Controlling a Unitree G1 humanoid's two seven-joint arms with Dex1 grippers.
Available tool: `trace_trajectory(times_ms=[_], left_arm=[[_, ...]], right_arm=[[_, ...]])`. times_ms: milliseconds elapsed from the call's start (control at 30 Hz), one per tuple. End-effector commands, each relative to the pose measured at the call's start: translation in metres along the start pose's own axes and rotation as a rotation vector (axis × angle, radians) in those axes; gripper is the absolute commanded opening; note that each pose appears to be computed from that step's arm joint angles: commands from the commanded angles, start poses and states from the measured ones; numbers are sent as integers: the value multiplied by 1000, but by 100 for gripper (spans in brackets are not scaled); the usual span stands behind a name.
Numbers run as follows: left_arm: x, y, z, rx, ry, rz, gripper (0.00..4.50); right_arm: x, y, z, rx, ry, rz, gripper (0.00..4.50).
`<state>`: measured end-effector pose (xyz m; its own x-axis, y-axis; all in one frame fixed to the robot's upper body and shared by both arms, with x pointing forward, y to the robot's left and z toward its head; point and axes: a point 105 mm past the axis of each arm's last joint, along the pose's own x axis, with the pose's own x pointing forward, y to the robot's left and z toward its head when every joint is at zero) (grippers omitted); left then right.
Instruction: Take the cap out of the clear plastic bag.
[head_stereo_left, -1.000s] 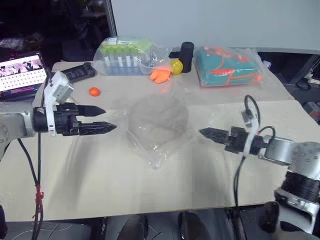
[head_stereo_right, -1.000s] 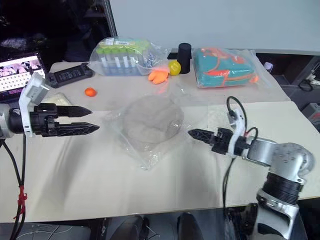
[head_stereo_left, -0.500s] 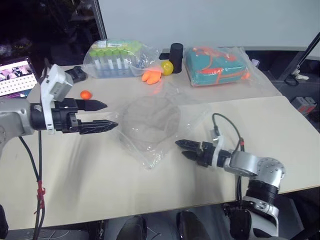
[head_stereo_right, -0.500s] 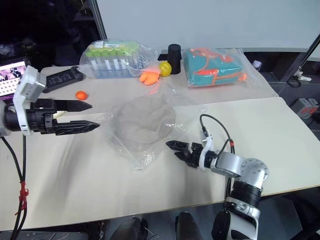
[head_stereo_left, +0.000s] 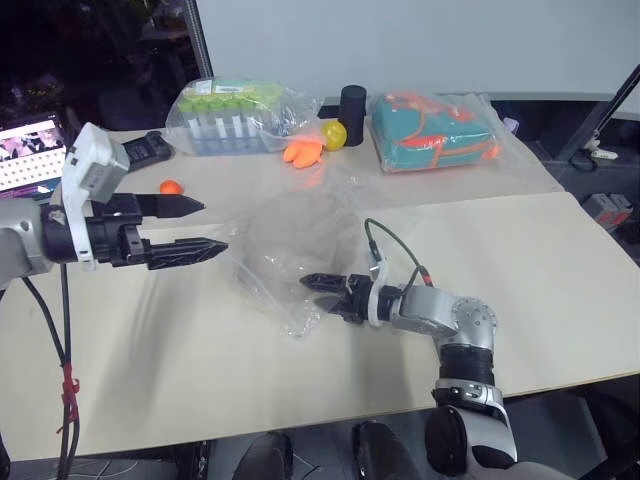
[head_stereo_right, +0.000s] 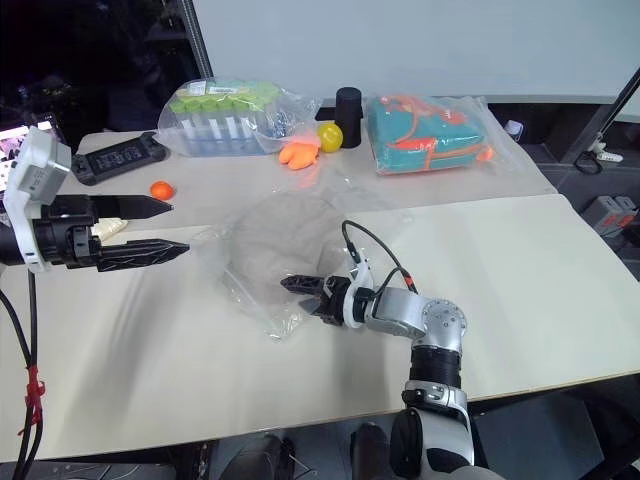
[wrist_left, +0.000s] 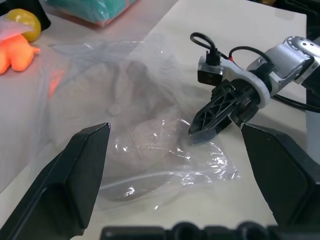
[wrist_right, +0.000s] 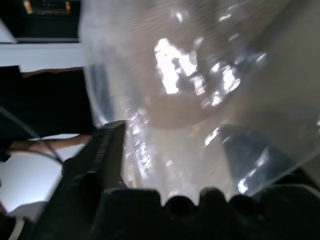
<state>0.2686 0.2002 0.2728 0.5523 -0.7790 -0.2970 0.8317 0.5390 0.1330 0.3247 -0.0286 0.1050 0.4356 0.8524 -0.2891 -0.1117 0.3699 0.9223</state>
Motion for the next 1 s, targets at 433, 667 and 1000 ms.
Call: trace_trajectory(times_ms=[433,667,1000], left_arm=[[7,-3,3,26,-34,16,450],[10,-4,4,23,-45,14,450],[17,-7,3,12,-66,-10,450]], right_arm=[[-14,17,10,-582,-50,-154,6],[-40,2,45,-1159,-87,-315,6],[-97,-13,145,-1474,-179,-502,6]])
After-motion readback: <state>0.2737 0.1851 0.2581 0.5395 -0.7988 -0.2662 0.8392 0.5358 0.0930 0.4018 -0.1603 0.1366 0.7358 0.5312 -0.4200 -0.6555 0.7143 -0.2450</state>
